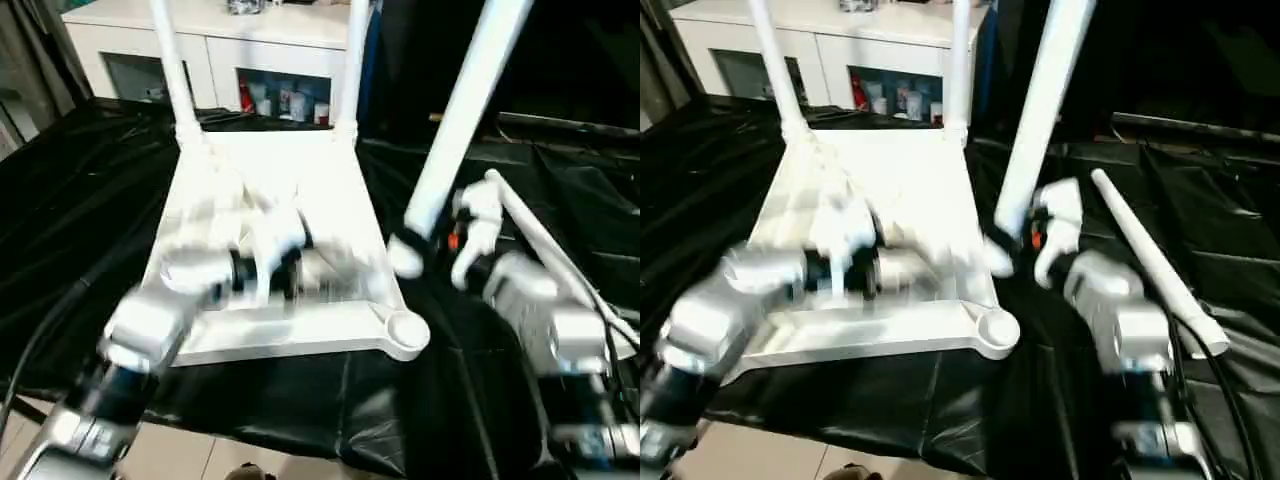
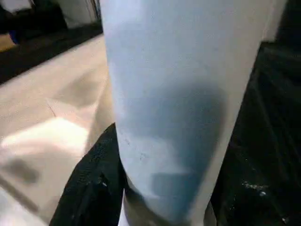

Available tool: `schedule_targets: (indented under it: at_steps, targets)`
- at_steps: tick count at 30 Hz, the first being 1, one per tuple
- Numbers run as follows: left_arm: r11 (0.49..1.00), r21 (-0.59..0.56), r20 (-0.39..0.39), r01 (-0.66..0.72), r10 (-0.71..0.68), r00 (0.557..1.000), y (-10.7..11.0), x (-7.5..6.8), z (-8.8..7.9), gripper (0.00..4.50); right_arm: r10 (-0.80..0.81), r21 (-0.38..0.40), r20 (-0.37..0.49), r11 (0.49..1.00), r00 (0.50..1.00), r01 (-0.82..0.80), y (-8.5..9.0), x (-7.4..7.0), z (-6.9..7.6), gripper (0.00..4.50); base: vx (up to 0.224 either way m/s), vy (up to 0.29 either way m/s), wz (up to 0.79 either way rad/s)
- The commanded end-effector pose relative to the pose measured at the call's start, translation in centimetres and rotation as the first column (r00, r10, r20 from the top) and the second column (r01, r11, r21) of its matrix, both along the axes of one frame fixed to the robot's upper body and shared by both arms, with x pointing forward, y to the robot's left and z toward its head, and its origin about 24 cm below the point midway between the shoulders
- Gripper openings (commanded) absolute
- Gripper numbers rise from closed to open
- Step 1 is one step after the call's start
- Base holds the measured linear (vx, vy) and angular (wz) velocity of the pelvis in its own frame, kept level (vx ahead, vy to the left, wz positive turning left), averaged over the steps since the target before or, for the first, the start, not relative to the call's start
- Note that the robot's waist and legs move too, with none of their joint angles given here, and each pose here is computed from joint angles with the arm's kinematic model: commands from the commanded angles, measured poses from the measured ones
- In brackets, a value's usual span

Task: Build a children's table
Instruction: Pick table leg, then insert table leg to table base

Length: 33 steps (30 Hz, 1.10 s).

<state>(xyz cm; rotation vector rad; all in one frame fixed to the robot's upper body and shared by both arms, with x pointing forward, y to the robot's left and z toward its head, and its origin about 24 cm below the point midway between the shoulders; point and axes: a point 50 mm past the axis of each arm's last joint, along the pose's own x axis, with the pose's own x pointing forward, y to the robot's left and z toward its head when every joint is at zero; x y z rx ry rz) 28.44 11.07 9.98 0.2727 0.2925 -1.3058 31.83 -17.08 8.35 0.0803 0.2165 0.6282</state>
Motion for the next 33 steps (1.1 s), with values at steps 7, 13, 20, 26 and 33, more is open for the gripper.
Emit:
schedule_targets:
  at_steps: [7, 13, 20, 26, 33]
  targets:
    - [0.990, 0.137, -0.023, -0.018, 0.021, 1.000, -0.7, -0.1, -2.3, 2.42, 0.012, -0.044, 0.050, 0.999, 0.999, -0.010, 0.0, -0.5, 0.7, 1.93, 0.000, 0.000, 0.00]
    - [0.978, 0.209, -0.027, -0.007, 0.013, 1.000, -0.7, -0.3, -2.9, 1.83, 0.020, -0.059, 0.056, 0.998, 0.998, -0.017, 0.3, -0.7, 0.4, 1.93, 0.000, 0.000, 0.00]
    - [0.962, 0.266, -0.016, -0.055, 0.061, 0.998, -0.2, 0.0, -3.5, 1.27, 0.027, -0.055, 0.057, 0.998, 0.998, -0.024, 0.6, -0.8, 0.5, 1.93, 0.000, 0.000, 0.00]
    - [0.957, 0.285, -0.016, -0.054, 0.061, 0.998, 0.0, -0.3, -3.9, 0.88, 0.031, -0.054, 0.056, 0.998, 0.998, -0.028, 0.7, -0.8, 0.4, 1.93, 0.000, 0.000, 0.00]
    - [0.941, 0.327, 0.032, -0.085, 0.078, 0.996, 0.6, -0.1, -4.2, 0.23, 0.037, -0.053, 0.056, 0.998, 0.998, -0.034, 1.0, -0.9, 0.2, 1.93, 0.000, 0.000, 0.00]
